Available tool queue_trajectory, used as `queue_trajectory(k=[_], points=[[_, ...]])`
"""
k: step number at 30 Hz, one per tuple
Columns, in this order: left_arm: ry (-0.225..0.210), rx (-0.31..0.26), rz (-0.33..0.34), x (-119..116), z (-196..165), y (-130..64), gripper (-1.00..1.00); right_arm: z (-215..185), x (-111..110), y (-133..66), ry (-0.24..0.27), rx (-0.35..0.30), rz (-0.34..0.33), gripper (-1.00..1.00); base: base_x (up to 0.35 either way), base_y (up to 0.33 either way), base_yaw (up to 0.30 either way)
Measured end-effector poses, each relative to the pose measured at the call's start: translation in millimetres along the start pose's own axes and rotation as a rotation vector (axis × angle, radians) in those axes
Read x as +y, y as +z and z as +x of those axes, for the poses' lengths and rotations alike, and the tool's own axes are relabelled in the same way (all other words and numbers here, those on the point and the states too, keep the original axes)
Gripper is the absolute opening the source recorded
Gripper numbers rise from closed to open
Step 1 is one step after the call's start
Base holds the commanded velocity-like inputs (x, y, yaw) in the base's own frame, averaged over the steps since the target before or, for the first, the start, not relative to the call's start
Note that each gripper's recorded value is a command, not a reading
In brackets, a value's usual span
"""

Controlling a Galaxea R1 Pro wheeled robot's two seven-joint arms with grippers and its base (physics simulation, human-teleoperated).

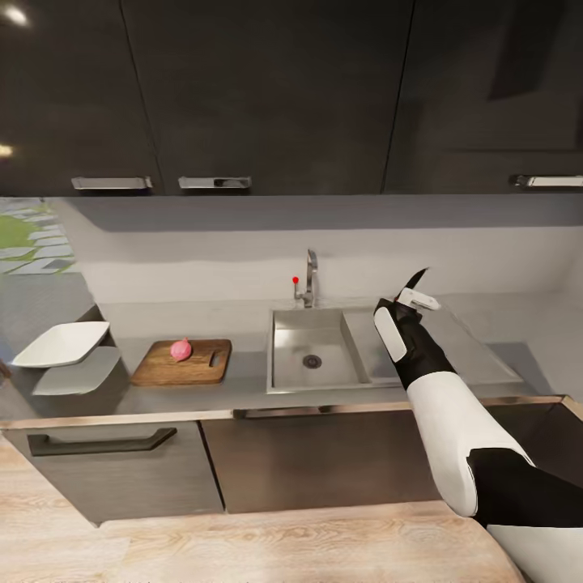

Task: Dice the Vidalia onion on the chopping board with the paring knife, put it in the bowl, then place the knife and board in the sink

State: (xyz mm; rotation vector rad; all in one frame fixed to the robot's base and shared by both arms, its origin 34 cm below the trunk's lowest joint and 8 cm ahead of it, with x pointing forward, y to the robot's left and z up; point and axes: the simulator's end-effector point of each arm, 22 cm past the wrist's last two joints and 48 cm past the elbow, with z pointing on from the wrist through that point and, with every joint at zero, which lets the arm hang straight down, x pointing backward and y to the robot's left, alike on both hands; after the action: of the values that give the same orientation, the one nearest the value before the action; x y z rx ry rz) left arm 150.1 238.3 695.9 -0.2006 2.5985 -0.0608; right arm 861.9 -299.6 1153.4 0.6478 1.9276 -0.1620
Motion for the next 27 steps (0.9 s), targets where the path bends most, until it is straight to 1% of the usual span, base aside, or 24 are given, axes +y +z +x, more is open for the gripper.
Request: queue_trajectory(k=[20,24,25,26,27], points=[[-0.001,0.000,0.000,0,0,-0.1,1.00,0,1,-0.3,0.001,-0.002,-0.001,-1.00,-0.001,0.300,0.000],[-0.001,0.001,-0.001,0,0,-0.1,1.00,0,3,-0.9,-0.006,-0.006,-0.005,-1.00,0.000,0.301,0.000],[-0.001,0.001,-0.001,0,1,-0.1,1.00,-1,10,-3.6,-0.033,-0.021,-0.016,-1.00,0.000,0.301,0.000],[-0.001,0.002,-0.001,0,1,-0.1,1.00,-2,18,-7.0,-0.073,-0.040,-0.026,-1.00,0.000,0.301,0.000],[-0.001,0.002,-0.001,0,1,-0.1,1.00,-2,28,-11.4,-0.127,-0.065,-0.037,-1.00,0.000,0.301,0.000]])
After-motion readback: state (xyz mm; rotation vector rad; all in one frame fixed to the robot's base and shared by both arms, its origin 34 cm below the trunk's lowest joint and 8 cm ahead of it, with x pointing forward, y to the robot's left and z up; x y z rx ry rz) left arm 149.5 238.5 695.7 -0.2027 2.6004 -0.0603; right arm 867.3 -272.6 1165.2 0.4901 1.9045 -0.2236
